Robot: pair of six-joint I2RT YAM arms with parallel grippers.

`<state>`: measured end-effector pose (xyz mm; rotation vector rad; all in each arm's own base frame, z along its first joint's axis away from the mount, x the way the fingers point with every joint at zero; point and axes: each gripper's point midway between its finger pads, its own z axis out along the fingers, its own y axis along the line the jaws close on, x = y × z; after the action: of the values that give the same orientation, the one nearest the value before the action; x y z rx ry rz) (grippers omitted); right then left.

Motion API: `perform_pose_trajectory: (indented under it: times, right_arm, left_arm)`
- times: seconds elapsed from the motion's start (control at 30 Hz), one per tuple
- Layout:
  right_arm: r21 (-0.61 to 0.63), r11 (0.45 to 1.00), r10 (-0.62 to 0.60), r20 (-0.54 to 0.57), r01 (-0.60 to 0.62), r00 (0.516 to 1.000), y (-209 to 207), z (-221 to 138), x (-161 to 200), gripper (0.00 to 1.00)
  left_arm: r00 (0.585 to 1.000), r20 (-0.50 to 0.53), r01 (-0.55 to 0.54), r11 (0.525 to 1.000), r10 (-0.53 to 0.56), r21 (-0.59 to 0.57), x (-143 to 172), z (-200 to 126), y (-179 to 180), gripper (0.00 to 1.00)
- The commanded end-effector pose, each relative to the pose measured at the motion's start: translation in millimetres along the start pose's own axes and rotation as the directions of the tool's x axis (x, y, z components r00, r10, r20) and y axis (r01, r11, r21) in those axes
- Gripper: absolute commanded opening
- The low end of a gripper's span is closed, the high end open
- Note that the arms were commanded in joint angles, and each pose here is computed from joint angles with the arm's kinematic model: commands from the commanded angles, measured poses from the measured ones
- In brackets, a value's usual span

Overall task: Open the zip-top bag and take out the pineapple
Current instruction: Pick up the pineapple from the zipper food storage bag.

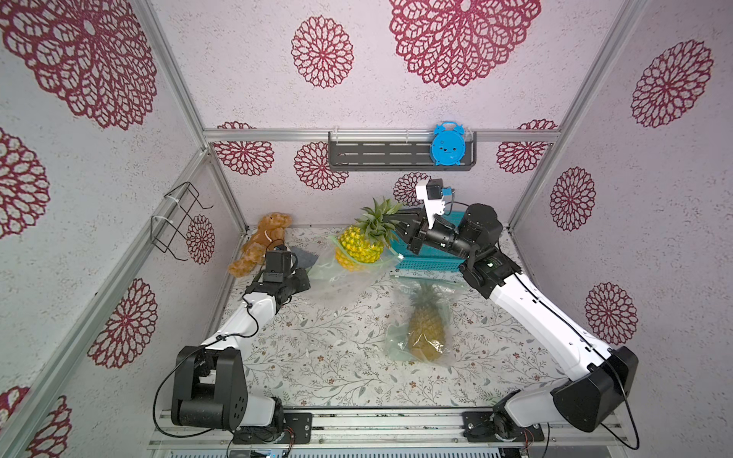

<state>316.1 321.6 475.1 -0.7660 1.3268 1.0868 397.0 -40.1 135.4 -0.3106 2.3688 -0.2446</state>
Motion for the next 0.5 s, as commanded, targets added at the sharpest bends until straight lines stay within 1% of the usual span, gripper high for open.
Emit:
perform_pose_trajectory:
  times: [0.0, 0.13, 0.3, 0.47]
  right_arm:
    - [-0.079, 0.982, -0.149, 0.228, 0.171, 0.962, 44, -18, -86, 0.00]
    - [-0.060, 0.979, -0.177, 0.251, 0.197, 0.952, 51, -25, -96, 0.00]
    - [-0.027, 0.971, -0.217, 0.301, 0.236, 0.929, 63, -46, -111, 0.00]
    - [0.001, 0.966, -0.245, 0.344, 0.260, 0.907, 75, -66, -124, 0.00]
  left_arm:
    - [0.997, -0.054, -0.056, 0.997, 0.053, -0.055, 11, 7, 7, 0.00]
    - [0.994, -0.096, -0.073, 0.989, 0.061, -0.125, 17, 14, 19, 0.00]
    - [0.987, -0.138, -0.113, 0.976, 0.088, -0.185, 23, 19, 31, 0.00]
    - [0.986, -0.143, -0.119, 0.964, 0.086, -0.240, 23, 19, 44, 0.00]
